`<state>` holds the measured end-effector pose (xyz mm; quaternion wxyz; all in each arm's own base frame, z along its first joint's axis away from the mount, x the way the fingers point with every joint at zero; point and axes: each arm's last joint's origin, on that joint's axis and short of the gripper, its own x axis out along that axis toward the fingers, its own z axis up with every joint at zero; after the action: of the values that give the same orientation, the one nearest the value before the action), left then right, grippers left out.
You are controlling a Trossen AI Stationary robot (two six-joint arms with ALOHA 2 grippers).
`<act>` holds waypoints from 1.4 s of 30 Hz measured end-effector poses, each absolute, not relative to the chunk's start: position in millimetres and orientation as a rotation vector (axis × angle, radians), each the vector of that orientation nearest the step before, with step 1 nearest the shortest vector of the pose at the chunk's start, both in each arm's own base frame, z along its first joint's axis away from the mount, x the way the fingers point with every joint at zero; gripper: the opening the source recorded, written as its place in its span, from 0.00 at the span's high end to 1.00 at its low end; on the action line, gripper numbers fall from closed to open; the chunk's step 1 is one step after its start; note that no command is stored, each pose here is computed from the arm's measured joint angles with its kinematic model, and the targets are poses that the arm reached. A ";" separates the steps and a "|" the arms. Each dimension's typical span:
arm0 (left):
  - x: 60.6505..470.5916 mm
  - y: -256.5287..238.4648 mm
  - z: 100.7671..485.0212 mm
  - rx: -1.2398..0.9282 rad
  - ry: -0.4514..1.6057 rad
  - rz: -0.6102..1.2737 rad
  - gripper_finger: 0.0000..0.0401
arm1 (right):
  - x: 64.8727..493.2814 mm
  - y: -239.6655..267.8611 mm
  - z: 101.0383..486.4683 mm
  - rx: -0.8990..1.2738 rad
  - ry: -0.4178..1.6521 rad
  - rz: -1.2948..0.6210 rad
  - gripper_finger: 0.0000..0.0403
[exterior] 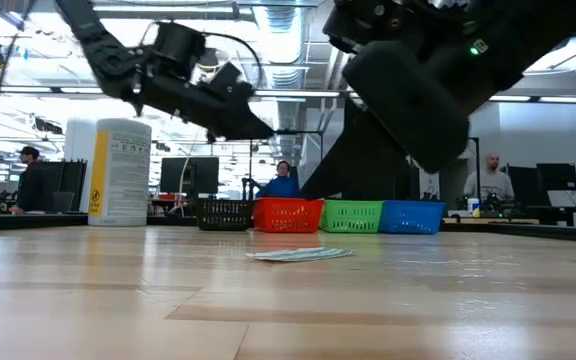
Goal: Pick & Place First Aid Supplies
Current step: Put the green bandage pack into the red bin
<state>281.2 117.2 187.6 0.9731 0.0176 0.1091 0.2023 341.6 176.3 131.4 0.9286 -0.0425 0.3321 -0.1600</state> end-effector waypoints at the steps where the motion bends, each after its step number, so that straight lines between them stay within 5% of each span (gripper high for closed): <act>1: 276.2 113.2 189.3 0.024 0.211 0.404 0.77 | 340.5 177.6 131.2 -0.092 0.684 -0.324 0.74; 16: 223.4 22.2 155.6 -0.043 0.276 0.131 0.78 | 341.4 177.3 130.5 0.029 0.694 -0.319 0.73; 31: 215.9 -29.1 151.2 -0.041 0.241 -0.097 0.78 | 345.8 155.5 125.2 0.101 0.782 -0.366 0.39; 42: 214.0 -43.1 153.5 -0.043 0.220 -0.162 0.78 | 351.4 140.9 116.5 0.115 0.820 -0.403 0.44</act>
<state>214.0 -43.1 153.5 0.9905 -0.0213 0.1095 -0.0806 351.4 140.9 116.5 0.8959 0.0554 0.3956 -0.1944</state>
